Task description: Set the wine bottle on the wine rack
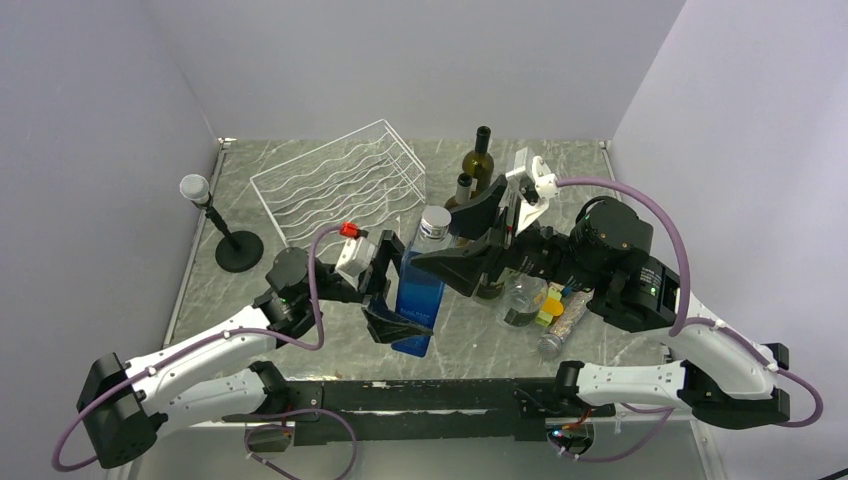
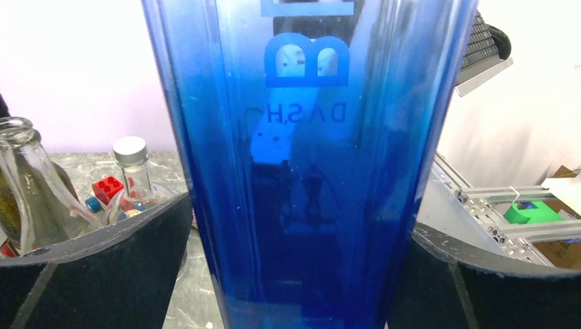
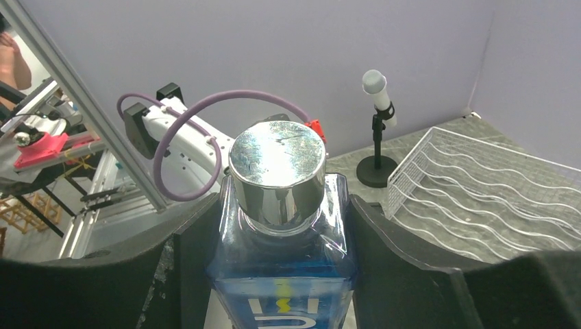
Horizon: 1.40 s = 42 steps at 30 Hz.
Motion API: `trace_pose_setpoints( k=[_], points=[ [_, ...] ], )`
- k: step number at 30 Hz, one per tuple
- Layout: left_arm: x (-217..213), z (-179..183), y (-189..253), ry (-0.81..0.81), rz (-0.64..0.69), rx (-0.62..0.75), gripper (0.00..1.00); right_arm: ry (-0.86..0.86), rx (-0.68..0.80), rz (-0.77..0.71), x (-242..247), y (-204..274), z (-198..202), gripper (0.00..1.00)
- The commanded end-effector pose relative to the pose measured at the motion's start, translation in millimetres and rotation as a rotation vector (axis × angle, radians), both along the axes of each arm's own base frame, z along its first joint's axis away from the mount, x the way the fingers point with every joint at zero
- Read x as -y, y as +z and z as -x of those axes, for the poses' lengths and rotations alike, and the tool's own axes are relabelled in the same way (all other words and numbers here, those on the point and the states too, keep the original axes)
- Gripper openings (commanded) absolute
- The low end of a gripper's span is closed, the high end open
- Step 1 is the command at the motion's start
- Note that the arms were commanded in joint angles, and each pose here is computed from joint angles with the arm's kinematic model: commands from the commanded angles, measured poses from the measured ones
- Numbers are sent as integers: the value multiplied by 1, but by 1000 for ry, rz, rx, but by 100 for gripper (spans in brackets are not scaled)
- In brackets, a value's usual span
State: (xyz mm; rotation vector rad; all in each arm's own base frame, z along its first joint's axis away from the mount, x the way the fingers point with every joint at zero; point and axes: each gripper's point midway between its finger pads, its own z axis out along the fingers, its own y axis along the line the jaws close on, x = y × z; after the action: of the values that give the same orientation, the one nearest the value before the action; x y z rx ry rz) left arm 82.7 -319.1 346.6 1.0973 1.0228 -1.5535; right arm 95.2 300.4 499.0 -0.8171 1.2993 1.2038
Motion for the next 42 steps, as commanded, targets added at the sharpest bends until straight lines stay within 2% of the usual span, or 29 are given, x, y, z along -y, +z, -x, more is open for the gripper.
trace_pose_setpoints(
  k=[1,2,3,4,5,6,7,10,11,13,17,20,29,32,35,39,42],
  points=[
    [5,5,12,-9,43,58,99,23,98,-305,32,88,18,0],
    [6,6,11,-12,34,60,98,22,100,-307,32,88,18,0],
    [7,5,10,-6,29,65,88,22,100,-308,33,88,19,0],
    [7,3,10,2,25,66,74,22,100,-308,34,88,19,0],
    [7,2,10,13,24,69,43,20,99,-306,35,88,19,0],
    [6,0,12,35,27,69,16,18,96,-304,36,87,19,0],
    [5,-6,14,71,29,61,3,18,94,-297,36,85,19,0],
    [3,-17,15,149,12,67,1,1,74,-238,37,79,16,0],
    [2,-21,16,174,5,74,1,-11,68,-222,38,75,15,3],
    [-1,-25,17,213,-14,95,1,-30,54,-201,40,66,12,21],
    [-8,-42,20,328,-61,143,1,-93,19,-146,44,44,1,73],
    [-16,-57,25,426,-103,181,1,-166,-12,-78,46,25,-11,98],
    [-47,-94,18,666,-255,386,1,-373,-53,10,73,6,-40,100],
    [-56,-97,4,676,-329,549,1,-431,-86,72,77,5,-48,100],
    [-68,-101,-2,715,-346,668,1,-460,-122,172,71,-9,-55,100],
    [-77,-106,-5,758,-365,783,1,-488,-158,303,62,-32,-63,100],
    [-78,-108,-17,732,-426,859,1,-486,-173,370,60,-48,-63,100]
  ],
)
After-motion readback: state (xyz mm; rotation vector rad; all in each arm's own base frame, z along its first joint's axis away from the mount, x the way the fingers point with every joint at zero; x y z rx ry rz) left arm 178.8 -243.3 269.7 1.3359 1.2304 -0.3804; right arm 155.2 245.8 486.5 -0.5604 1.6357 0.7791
